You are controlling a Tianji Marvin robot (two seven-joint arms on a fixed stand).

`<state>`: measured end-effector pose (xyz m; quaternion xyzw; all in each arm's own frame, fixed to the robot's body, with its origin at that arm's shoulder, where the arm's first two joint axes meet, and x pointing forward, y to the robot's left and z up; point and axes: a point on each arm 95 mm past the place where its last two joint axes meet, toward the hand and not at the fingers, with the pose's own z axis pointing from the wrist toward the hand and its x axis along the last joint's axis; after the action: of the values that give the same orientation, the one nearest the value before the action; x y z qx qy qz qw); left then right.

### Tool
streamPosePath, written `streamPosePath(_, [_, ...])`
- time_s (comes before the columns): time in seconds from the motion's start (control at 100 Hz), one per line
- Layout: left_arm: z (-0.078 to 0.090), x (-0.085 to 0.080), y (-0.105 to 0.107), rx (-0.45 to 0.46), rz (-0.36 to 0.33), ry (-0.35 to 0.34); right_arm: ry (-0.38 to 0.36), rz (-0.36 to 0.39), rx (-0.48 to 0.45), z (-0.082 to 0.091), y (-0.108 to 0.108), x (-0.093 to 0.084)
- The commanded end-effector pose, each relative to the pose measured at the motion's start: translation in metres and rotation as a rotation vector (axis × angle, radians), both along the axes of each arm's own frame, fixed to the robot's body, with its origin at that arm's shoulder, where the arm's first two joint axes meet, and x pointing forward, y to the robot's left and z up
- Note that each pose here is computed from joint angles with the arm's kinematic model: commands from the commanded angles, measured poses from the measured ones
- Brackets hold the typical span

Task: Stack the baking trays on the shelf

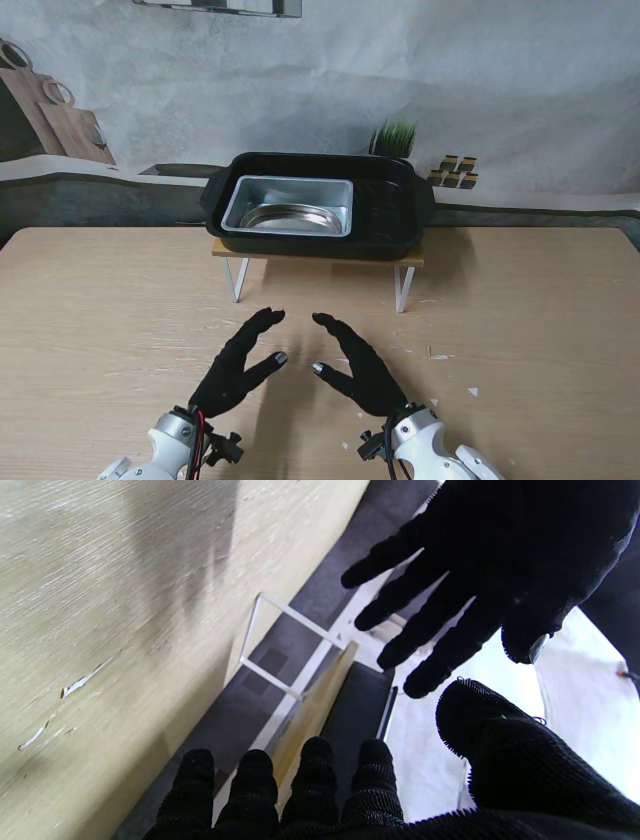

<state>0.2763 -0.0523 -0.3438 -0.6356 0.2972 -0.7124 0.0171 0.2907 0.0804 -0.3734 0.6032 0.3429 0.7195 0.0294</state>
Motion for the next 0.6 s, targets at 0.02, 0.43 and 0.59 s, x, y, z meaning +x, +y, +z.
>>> streamPosePath(0.02, [0.0015, -0.0047, -0.0026, -0.004, -0.02, 0.002, -0.003, 0.016, 0.009, 0.0, 0.0056, -0.0047])
streamPosePath(0.43, [0.0035, -0.0081, -0.0017, -0.014, -0.032, 0.004, -0.007, 0.011, 0.006, 0.0005, 0.0066, -0.0059])
streamPosePath(0.59, [0.0035, -0.0075, -0.0016, -0.016, -0.035, 0.004, -0.007, 0.008, 0.004, 0.0004, 0.0064, -0.0059])
